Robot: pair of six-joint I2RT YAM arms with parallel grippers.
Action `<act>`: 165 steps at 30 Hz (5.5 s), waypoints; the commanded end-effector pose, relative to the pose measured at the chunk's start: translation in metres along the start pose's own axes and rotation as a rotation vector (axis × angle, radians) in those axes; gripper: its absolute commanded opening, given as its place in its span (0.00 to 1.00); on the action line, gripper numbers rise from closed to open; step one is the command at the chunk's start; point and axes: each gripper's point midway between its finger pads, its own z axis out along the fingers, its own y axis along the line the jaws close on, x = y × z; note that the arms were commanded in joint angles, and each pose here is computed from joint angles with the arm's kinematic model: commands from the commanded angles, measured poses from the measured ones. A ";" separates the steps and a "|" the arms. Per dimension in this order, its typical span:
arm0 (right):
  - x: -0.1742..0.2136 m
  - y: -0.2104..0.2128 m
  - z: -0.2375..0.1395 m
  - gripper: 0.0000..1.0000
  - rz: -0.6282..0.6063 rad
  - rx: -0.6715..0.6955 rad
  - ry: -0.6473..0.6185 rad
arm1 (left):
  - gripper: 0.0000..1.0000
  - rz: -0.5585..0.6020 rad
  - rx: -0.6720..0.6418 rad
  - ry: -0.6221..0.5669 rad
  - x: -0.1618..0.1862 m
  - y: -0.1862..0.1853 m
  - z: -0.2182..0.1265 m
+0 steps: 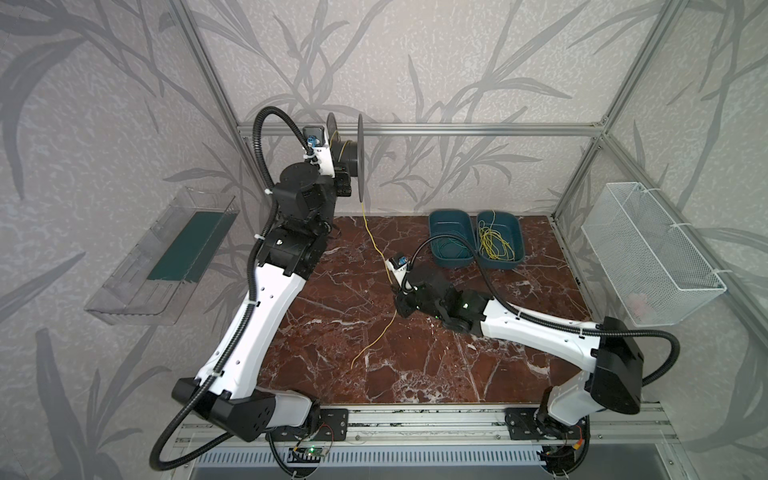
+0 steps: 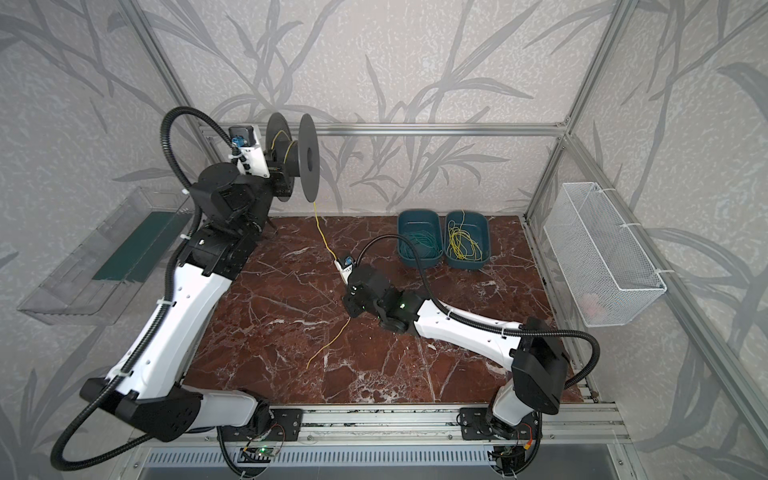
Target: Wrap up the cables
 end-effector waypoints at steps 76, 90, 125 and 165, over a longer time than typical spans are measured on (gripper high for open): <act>0.162 -0.153 0.079 0.00 0.267 0.099 0.377 | 0.00 0.188 0.594 0.354 0.227 -0.093 -0.160; 0.218 -0.143 0.086 0.05 0.292 0.081 0.483 | 0.00 0.416 0.477 0.554 0.290 -0.090 -0.136; 0.298 -0.105 0.002 0.04 0.254 0.161 0.761 | 0.00 0.502 0.330 0.390 0.257 -0.068 -0.119; 0.252 -0.034 0.032 0.00 0.287 -0.027 0.624 | 0.00 -0.067 0.115 0.304 0.155 -0.053 -0.044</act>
